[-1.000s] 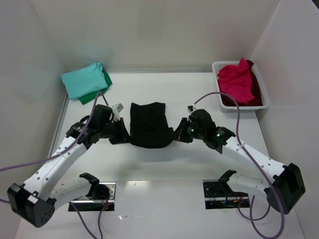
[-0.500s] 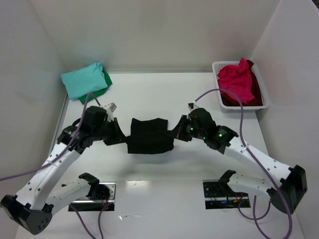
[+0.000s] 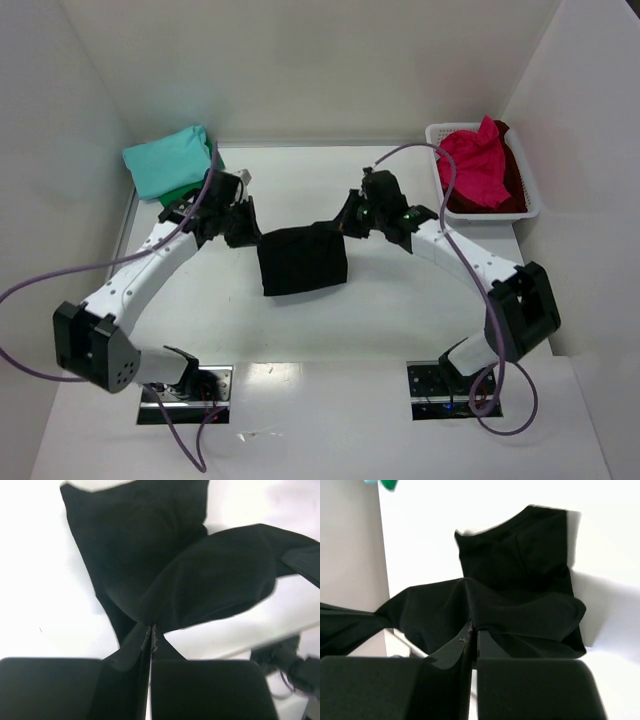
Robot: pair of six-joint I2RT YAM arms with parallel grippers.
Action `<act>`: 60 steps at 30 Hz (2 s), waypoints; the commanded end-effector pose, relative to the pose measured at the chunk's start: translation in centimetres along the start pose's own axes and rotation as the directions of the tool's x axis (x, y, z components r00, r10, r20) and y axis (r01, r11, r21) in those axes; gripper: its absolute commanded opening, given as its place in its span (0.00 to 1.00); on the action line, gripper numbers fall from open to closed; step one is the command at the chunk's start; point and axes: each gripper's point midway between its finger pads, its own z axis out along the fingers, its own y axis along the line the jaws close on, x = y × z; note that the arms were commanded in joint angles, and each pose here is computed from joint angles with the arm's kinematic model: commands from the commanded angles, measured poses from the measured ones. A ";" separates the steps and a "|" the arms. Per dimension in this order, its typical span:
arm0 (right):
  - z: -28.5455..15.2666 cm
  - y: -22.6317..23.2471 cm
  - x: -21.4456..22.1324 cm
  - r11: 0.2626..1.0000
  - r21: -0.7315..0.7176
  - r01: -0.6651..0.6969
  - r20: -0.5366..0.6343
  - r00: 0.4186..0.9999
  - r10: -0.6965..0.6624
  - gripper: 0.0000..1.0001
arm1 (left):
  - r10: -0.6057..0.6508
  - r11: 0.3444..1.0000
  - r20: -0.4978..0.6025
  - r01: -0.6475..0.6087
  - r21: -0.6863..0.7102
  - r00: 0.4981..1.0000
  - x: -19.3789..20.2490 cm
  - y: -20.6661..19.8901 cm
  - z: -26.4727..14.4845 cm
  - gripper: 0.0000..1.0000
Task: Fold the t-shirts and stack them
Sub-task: Fold the long partially folded tshirt into a neat square
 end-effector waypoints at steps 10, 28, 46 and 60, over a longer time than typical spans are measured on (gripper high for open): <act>8.9 -0.6 -5.9 0.997 -0.065 0.033 -0.034 0.999 -0.036 0.04 | -0.102 0.992 -0.010 0.100 -0.080 0.995 -6.4 6.0 8.3 0.00; 17.2 -3.0 -9.5 0.999 -0.048 0.027 -0.082 0.996 -0.031 0.44 | -0.222 0.966 0.015 0.222 -0.131 0.975 -9.5 11.5 12.7 0.16; 9.5 0.9 -15.9 0.989 -0.115 0.091 0.104 0.991 -0.079 0.04 | -0.127 0.981 0.098 0.110 0.161 0.987 -13.0 5.8 8.2 0.16; 15.1 -0.5 -4.2 0.985 -0.163 0.062 -0.183 0.979 -0.092 0.00 | -0.161 0.975 -0.097 0.173 0.138 0.982 -5.5 6.7 16.6 0.00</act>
